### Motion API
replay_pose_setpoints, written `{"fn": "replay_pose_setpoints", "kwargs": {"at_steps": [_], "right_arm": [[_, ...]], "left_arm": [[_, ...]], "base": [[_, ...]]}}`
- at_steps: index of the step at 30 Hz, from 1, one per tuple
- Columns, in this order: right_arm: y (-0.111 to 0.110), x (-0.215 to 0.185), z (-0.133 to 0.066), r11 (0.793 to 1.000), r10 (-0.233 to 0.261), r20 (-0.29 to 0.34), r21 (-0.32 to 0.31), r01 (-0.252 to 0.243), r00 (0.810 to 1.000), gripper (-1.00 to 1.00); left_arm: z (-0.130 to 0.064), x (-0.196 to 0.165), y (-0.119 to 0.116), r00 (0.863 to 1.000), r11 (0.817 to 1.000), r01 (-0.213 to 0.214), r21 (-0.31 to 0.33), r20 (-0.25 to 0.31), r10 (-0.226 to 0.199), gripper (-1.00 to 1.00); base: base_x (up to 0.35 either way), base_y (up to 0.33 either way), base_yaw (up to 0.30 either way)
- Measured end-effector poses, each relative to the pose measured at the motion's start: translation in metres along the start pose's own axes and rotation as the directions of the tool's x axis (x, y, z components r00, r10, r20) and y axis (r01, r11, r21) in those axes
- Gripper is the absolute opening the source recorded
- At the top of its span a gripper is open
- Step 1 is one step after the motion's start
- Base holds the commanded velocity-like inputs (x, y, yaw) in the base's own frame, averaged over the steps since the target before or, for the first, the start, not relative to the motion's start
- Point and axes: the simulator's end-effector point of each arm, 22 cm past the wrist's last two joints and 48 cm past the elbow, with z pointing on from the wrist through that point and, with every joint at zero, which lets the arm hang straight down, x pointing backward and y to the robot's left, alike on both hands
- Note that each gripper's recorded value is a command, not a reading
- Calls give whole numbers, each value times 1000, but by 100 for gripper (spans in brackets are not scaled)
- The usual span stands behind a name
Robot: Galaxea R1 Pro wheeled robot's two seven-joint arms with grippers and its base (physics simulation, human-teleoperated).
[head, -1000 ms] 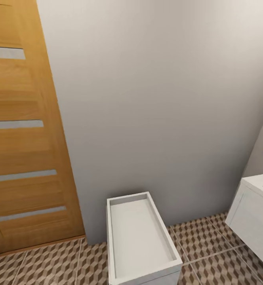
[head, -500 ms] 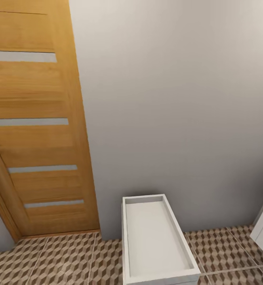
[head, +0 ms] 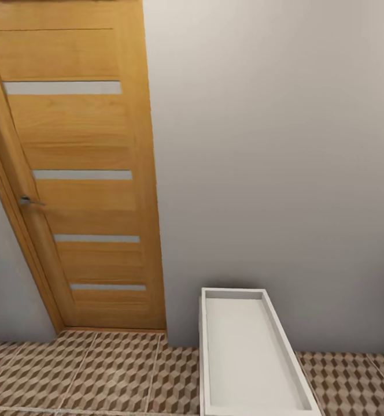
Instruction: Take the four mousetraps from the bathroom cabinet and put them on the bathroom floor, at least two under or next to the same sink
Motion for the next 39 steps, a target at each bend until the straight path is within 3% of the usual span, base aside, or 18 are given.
{"fn": "replay_pose_setpoints", "kwargs": {"at_steps": [20,39], "right_arm": [[1,2,0,1000,-4,-3,-5,4,1000,100],[20,11,-2,998,-54,-10,-43,54,998,100]], "left_arm": [[1,3,-20,1000,1000,4,24,1,-4,100],[1,3,-20,1000,1000,10,23,3,-10,100]], "base": [[0,0,284],[0,0,284]]}}
